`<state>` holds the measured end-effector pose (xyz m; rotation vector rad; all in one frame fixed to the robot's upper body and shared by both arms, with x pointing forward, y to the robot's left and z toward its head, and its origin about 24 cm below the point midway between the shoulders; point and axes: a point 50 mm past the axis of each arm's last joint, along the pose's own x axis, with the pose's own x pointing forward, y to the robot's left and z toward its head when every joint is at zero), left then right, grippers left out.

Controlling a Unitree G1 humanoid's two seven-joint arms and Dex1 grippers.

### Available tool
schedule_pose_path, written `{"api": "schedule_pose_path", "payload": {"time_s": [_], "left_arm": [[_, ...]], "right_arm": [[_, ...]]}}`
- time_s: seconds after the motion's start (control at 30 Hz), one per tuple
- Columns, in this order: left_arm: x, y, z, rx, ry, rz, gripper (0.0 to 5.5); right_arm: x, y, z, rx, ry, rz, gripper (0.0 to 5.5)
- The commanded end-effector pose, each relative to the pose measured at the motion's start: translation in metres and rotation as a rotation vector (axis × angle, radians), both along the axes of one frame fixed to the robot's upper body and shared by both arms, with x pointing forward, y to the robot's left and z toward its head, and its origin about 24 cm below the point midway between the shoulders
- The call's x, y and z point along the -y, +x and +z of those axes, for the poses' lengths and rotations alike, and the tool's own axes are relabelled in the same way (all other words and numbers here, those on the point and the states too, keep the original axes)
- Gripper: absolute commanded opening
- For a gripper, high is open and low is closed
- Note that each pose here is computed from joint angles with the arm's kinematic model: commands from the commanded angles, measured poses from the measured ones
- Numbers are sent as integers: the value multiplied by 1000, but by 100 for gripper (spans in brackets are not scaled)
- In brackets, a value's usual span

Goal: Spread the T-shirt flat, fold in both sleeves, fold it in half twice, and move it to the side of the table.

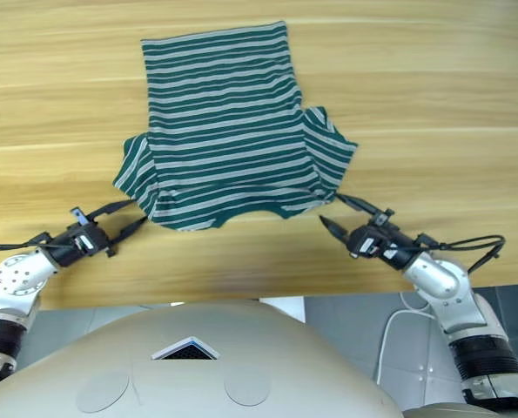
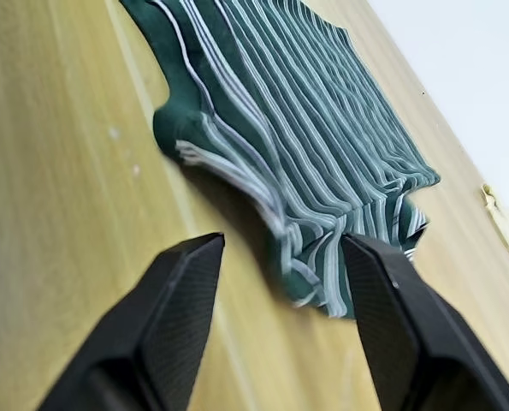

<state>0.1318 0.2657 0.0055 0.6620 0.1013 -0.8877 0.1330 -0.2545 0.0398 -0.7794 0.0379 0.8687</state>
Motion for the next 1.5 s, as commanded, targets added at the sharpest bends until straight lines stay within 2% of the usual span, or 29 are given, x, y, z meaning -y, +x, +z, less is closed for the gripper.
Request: {"api": "schedule_pose_path", "payload": {"time_s": [0.03,0.13,0.2,0.3,0.43,0.67,0.83,0.9,1.13,1.27,1.33,1.37,1.43,1.5], "left_arm": [[-19,13,11,57,76,64,187],[-19,20,13,100,88,89,187],[-12,29,28,207,-51,147,187],[-5,42,36,296,-195,236,187],[-4,55,37,338,-243,310,187],[-1,68,32,358,-259,348,187],[4,70,31,370,-234,320,187],[3,70,31,373,-224,319,187],[4,76,19,356,-118,307,187],[7,81,16,367,-79,292,187],[6,84,17,389,-83,314,187],[5,86,19,405,-93,336,187],[3,91,21,439,-119,395,187],[1,94,22,454,-141,439,187]], "right_arm": [[-21,20,37,160,94,104,253],[-57,52,48,300,103,139,253],[-101,66,31,335,55,226,253],[-152,64,-5,315,-37,374,253],[-178,46,-32,290,-100,486,253],[-170,39,-39,264,-140,505,253],[-156,-1,-41,178,-203,720,253],[-151,-8,-33,167,-196,744,253],[-160,8,-14,265,-115,665,253],[-174,29,14,355,111,506,253],[-171,52,35,409,198,407,253],[-166,74,41,426,204,340,253],[-156,125,37,432,90,202,253],[-152,158,25,384,0,104,253]]}}
